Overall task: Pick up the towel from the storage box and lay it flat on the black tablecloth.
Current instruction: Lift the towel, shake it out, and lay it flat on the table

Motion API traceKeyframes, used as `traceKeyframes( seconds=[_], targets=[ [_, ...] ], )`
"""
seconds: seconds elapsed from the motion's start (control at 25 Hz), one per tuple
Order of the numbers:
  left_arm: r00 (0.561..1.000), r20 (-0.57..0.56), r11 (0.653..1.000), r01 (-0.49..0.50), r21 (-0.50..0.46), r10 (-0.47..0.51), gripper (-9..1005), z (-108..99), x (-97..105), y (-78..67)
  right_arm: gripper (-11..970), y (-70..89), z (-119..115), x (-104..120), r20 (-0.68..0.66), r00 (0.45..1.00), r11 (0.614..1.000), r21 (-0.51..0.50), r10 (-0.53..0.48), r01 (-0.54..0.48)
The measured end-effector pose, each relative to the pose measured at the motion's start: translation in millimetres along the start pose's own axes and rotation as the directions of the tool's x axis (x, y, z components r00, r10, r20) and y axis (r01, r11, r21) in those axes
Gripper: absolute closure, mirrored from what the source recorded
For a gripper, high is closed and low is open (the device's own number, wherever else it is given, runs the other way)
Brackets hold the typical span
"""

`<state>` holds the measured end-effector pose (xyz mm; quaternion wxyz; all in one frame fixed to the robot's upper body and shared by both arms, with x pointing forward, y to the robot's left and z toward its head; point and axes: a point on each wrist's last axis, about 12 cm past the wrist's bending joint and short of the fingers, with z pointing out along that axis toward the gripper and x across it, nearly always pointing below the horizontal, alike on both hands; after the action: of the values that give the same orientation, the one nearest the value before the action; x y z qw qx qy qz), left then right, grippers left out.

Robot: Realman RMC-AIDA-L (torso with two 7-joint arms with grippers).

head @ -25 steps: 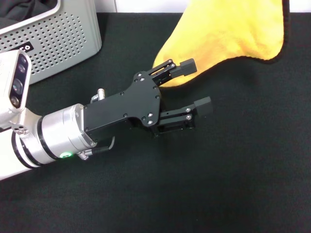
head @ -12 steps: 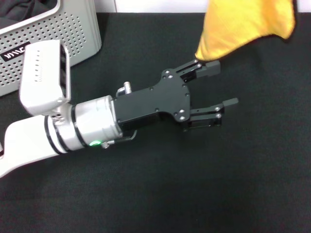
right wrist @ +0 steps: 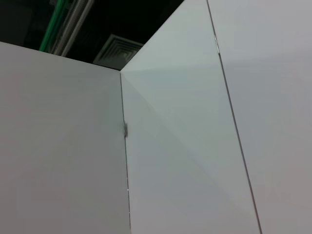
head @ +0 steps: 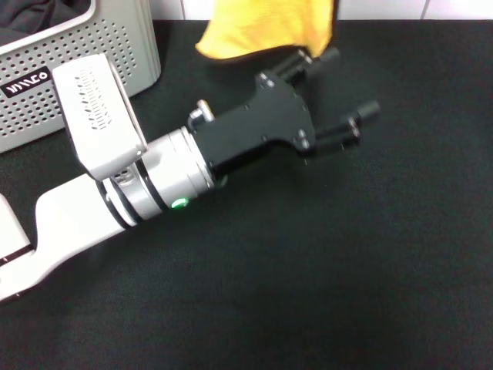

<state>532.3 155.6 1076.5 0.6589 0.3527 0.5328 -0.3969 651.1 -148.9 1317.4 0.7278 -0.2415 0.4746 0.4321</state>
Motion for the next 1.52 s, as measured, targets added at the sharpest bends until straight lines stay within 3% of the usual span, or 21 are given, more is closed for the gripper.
traceKeyframes(
  seconds=[0.2, 0.4, 0.64, 1.0, 1.32, 1.52],
  targets=[
    [0.997, 0.026, 0.981, -0.06, -0.186, 0.066, 133, -3.1, 0.9, 9.9, 953, 5.6, 11.5, -0.2, 0.021, 0.998, 0.999, 0.0, -0.054, 0.054],
    [0.995, 0.034, 0.948, -0.08, -0.309, 0.095, 134, -8.5, 2.4, 15.6, 953, 7.8, 19.9, -4.2, 0.033, 0.997, 0.997, 0.003, -0.072, 0.071],
    [0.992, 0.033, 0.94, -0.103, -0.324, 0.12, 144, -7.1, 3.2, 12.6, 952, 8.0, 23.1, -9.7, 0.059, 0.995, 0.997, 0.018, -0.075, 0.074],
    [0.986, 0.025, 0.942, -0.152, -0.298, 0.167, 184, -5.4, 5.5, -4.6, 952, 11.6, 27.3, -4.1, 0.06, 0.993, 0.993, 0.055, -0.103, 0.1],
    [0.979, 0.002, 0.928, -0.194, -0.319, 0.205, 220, -1.2, 5.1, -2.6, 953, 25.1, 36.0, 3.0, 0.057, 0.984, 0.985, 0.062, -0.166, 0.163],
    [0.974, -0.019, 0.896, -0.217, -0.387, 0.228, 242, 2.5, 5.8, 1.7, 952, 31.8, 41.2, 2.6, 0.065, 0.981, 0.982, 0.061, -0.182, 0.178]
  ],
)
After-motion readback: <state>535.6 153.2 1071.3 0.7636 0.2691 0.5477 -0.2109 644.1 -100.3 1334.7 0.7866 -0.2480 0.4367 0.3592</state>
